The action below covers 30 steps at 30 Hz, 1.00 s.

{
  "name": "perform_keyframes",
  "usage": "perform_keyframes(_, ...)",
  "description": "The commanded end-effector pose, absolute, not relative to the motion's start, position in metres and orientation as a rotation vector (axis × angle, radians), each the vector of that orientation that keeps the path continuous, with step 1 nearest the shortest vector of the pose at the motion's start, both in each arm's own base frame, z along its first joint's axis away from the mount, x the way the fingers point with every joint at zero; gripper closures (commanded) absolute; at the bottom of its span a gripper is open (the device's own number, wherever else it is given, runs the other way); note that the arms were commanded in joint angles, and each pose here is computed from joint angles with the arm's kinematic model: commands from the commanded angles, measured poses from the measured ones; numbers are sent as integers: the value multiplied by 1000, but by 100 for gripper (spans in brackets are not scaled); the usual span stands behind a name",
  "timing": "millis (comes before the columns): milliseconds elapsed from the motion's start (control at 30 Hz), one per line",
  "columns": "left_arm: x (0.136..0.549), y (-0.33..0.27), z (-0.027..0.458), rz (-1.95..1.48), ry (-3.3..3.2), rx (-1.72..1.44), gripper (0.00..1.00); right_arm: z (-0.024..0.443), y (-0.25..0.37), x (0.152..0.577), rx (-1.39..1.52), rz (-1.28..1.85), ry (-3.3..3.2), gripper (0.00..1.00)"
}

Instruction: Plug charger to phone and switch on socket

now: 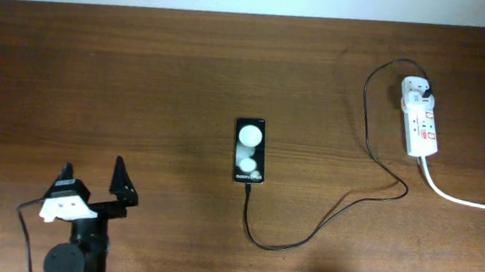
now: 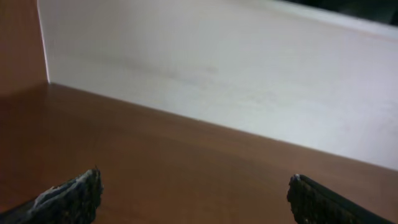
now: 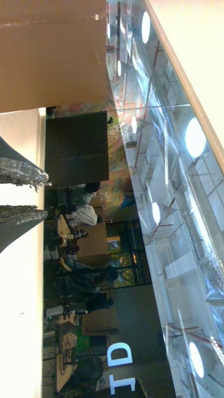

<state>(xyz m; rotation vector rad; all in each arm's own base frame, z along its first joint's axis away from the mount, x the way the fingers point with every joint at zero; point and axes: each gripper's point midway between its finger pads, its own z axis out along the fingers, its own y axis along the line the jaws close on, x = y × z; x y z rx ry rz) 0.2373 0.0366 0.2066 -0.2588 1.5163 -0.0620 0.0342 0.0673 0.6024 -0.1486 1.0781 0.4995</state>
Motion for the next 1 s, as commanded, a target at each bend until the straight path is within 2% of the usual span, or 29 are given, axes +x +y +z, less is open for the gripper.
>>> perform_keyframes(0, 244, 34, 166, -90, 1591, -263, 1, 603, 66, 34, -147, 496, 1074, 85)
perform_keyframes(300, 244, 34, 159, -61, 1621, -236, 1, 603, 66, 32, -148, 495, 1071, 84)
perform_keyframes(633, 244, 29, 160, -74, 1621, -221, 1, 577, 49, -39, -85, 411, 853, 84)
perform_keyframes(800, 245, 25, 160, -90, 1623, -205, 1, 575, 49, -47, -89, 410, 834, 84)
perform_keyframes(967, 246, 9, 160, -139, 1630, -153, 1, 570, 51, -76, -105, 403, 773, 84)
